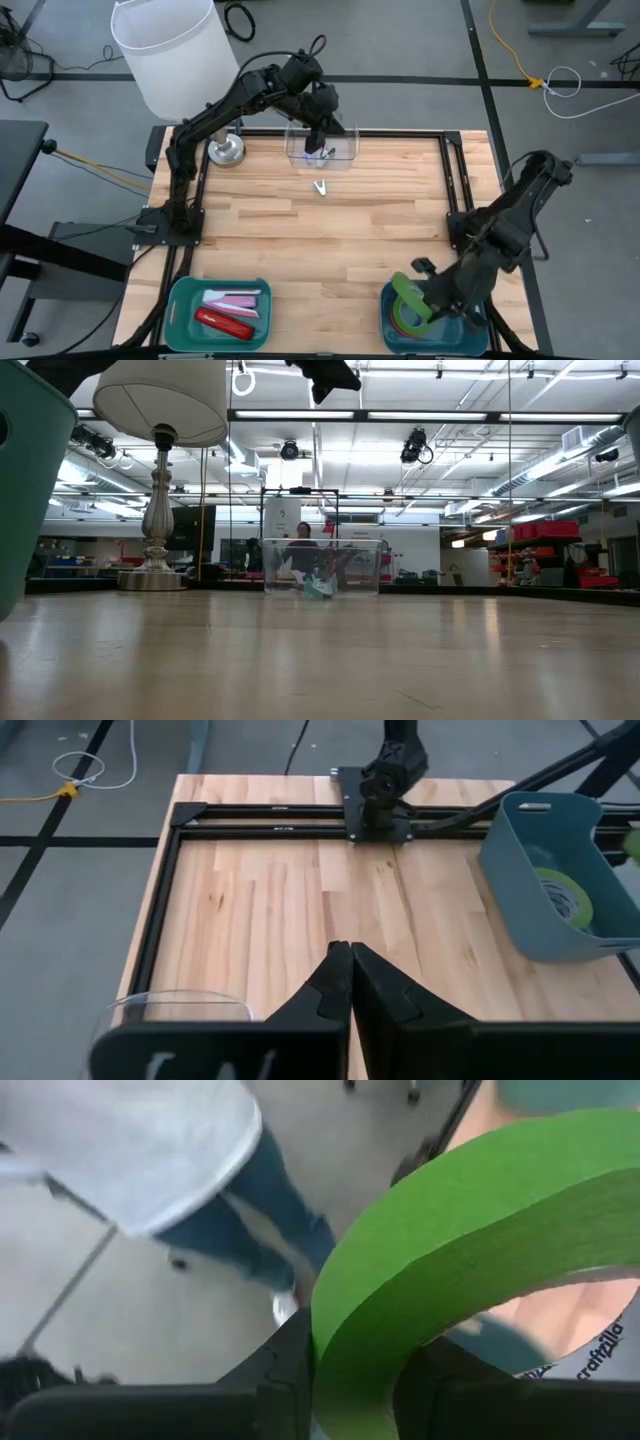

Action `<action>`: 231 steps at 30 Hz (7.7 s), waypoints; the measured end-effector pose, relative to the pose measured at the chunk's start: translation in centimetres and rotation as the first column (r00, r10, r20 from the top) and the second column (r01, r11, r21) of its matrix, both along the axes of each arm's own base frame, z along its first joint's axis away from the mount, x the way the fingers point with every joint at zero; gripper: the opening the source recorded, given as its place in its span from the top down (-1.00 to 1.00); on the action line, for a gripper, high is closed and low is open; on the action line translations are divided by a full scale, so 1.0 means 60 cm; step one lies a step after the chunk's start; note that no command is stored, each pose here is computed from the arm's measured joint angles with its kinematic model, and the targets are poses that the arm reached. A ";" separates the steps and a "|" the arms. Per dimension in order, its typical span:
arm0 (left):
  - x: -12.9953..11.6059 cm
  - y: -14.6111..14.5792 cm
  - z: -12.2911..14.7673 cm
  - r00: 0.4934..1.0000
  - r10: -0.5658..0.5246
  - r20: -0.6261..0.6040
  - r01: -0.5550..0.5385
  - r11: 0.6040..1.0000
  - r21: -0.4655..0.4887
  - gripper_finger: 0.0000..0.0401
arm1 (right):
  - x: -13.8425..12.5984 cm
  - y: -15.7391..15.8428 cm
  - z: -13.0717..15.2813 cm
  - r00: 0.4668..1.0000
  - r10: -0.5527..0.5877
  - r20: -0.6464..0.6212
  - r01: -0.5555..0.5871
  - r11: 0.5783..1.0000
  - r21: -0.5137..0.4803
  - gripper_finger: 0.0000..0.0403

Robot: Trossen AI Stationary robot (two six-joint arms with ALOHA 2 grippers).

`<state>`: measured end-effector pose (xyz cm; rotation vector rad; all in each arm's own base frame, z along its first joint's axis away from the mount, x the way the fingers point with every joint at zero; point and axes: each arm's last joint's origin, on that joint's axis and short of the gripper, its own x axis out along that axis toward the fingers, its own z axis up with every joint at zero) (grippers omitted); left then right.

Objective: Pick and place Stapler, Stapler remover, tape
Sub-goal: Put the green tape into the blue bin, then put the light blue staple remover into the transparent bin

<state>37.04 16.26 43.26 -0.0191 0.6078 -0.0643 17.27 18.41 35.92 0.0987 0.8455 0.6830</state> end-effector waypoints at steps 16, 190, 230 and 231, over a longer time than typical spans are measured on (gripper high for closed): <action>0.012 -0.029 0.000 0.999 -0.045 -0.001 0.045 0.999 0.000 0.95 | 0.002 0.076 -0.107 0.940 0.141 -0.312 -0.213 0.954 -0.212 0.54; 0.130 -0.140 -0.227 0.718 -0.332 -0.612 0.579 0.772 0.260 -0.01 | -0.077 -0.285 -0.059 0.676 -0.574 0.462 0.591 0.797 0.125 1.00; 0.126 -0.119 -0.435 0.348 -0.203 -0.915 0.817 0.545 0.190 -0.14 | -0.070 -0.284 -0.063 0.681 -0.588 0.437 0.603 0.788 0.121 1.00; 0.127 -0.118 -0.435 0.357 -0.202 -0.912 0.817 0.542 0.199 -0.14 | -0.070 -0.284 -0.063 0.678 -0.590 0.438 0.607 0.786 0.120 1.00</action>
